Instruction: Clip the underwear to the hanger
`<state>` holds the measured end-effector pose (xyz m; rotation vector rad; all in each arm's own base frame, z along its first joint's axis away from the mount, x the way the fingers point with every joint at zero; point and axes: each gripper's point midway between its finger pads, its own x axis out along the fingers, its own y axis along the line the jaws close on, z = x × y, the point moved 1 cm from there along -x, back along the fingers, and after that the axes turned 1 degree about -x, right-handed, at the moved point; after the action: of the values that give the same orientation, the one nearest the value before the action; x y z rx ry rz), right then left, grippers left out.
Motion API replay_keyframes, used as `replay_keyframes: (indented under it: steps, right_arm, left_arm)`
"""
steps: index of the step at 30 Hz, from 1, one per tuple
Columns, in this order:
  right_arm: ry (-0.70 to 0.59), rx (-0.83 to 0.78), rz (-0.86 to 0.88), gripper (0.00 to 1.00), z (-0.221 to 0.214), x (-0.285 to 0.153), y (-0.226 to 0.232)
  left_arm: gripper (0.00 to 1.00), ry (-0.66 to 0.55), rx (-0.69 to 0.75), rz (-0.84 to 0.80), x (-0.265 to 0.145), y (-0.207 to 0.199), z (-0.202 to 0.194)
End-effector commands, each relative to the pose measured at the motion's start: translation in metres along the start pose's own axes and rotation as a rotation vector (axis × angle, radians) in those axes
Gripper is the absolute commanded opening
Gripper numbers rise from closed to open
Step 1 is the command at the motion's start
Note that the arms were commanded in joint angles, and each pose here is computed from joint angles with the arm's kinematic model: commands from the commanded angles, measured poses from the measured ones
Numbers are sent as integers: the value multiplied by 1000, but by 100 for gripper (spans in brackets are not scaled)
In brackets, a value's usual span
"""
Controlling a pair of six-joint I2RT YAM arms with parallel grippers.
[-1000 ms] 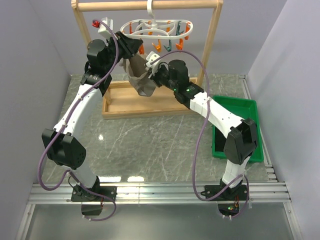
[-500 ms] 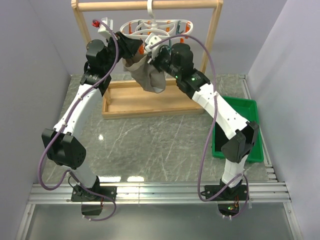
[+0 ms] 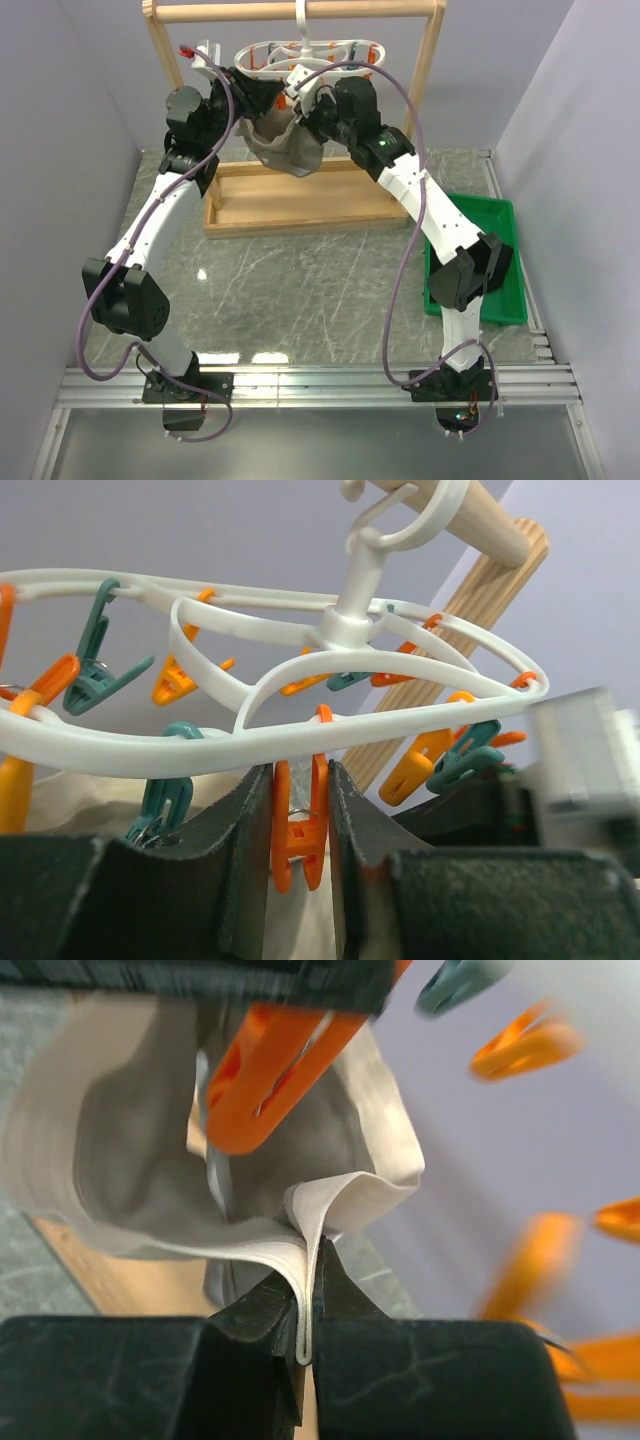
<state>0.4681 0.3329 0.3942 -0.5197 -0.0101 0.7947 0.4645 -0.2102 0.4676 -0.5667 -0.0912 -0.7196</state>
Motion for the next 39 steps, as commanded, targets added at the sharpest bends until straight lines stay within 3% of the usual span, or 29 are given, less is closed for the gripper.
replay_keyframes:
  steps: [1, 9, 21, 22, 23, 25, 29, 34, 39]
  right_arm:
    - [9, 10, 14, 0, 2, -1, -1]
    - [-15, 80, 9, 0, 14, 2, -3]
    - [15, 175, 63, 1, -8, -12, 15]
    - [46, 190, 82, 9, -26, -9, 26]
    - [11, 191, 79, 23, -18, -12, 25]
    - [-5, 212, 95, 34, -21, -11, 31]
    - [-71, 231, 89, 37, -4, -17, 25]
    - [-207, 256, 115, 57, 29, -27, 23]
    - [-296, 296, 121, 59, 47, -30, 21]
  left_arm:
    - [0, 45, -13, -61, -11, -12, -6]
    - [0, 75, -11, -137, -11, -15, -19]
    - [0, 51, 18, -49, -13, -4, -6]
    - [0, 51, 20, -47, -13, -4, -5]
    - [0, 51, 17, -40, -13, -3, -5]
    - [0, 51, 3, -33, -12, 0, -4]
    - [0, 54, -21, -39, -10, 0, -6]
    - [0, 54, -31, -43, -9, -1, -6]
    - [0, 52, -28, -43, -10, -1, -6]
